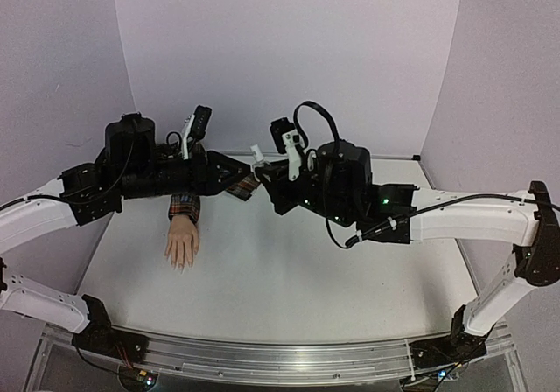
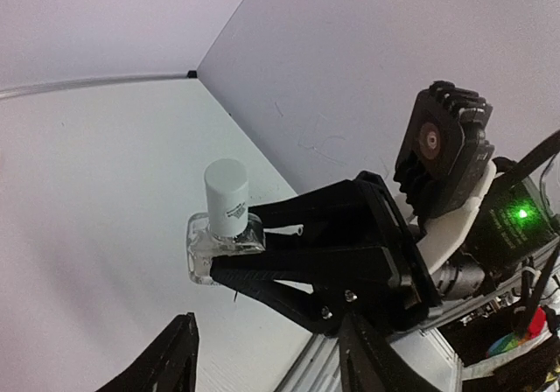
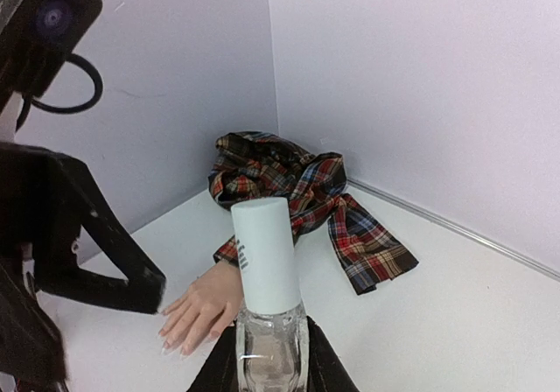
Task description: Paint the nails
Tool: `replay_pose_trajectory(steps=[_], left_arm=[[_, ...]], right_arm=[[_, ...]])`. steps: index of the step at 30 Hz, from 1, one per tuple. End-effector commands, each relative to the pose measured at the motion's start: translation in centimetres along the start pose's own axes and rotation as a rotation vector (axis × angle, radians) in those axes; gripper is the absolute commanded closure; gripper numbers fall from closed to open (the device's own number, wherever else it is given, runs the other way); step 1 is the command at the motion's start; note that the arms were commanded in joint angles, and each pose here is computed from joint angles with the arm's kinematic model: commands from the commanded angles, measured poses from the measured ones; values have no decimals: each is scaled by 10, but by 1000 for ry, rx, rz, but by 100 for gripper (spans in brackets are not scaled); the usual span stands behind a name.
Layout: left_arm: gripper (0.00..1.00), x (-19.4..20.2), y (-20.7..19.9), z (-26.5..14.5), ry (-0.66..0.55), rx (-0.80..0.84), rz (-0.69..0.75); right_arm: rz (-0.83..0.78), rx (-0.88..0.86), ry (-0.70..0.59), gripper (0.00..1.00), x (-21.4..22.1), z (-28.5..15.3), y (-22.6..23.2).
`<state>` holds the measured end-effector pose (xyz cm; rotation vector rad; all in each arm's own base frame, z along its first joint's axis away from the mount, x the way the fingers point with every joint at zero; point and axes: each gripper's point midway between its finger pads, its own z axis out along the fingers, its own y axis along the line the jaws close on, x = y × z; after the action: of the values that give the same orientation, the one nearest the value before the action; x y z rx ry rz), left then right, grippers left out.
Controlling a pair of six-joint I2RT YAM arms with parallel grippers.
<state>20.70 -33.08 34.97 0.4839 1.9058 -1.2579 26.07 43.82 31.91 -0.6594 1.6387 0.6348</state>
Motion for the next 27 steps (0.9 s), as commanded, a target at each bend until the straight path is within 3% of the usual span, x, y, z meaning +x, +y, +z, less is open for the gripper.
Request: replay_pose_trajectory(steps=[1,7,12,21,27], left_arm=[[37,-16,-31,-22,17,88,-46],[38,-26,-31,-27,43,26,-78],[52,-26,-27,-20,91,-13,-85],[44,-13,-19,-14,137,-32,-99],[58,-12,-20,-9,158,-20,-99]], right_arm=[[-86,-199,-73,100,-23,-24,28],[-110,-295,-42,100,-13,-25,42],[-102,-310,-38,100,-13,-22,46],[-105,-303,-47,100,-18,-23,45],[-107,-309,-48,100,-20,-23,46]])
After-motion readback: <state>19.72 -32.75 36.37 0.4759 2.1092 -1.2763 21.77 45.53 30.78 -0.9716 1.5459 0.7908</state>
